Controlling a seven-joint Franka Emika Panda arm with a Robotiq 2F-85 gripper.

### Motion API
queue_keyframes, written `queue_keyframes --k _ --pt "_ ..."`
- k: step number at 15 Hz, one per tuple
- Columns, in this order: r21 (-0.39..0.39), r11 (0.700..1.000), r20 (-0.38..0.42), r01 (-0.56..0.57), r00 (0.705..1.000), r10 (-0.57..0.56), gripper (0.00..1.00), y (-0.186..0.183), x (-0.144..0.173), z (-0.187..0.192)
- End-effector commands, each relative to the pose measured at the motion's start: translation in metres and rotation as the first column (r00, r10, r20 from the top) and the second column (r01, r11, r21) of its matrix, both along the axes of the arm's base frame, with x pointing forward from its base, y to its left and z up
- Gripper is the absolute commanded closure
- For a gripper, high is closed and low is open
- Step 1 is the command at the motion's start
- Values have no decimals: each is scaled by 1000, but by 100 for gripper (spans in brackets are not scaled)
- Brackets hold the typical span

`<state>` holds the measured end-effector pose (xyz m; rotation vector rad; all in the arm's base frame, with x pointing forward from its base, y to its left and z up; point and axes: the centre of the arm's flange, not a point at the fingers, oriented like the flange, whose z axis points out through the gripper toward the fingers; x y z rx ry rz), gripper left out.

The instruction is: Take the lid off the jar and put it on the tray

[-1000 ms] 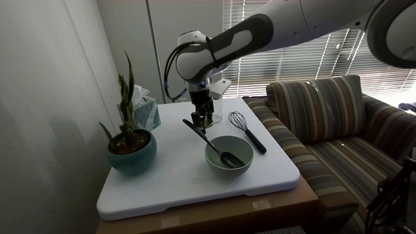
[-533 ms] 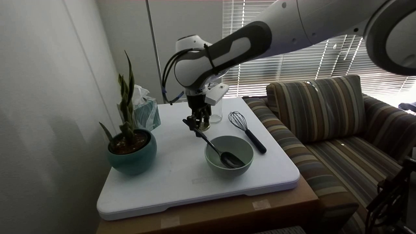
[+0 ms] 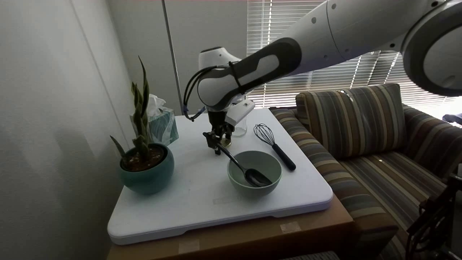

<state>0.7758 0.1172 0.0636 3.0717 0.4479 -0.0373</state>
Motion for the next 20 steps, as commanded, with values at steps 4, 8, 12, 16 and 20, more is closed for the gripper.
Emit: queue_keyframes --k 4,8,12,16,20 --pt "5 1000 29 -4 1000 4 0 -3 16 7" --pt "-9 998 72 -55 996 55 0 2 17 48" --pt "22 986 54 -165 985 164 0 10 23 112" --pt "11 982 65 -191 980 190 0 18 24 133" --pt "11 976 55 -219 974 218 0 22 23 161"
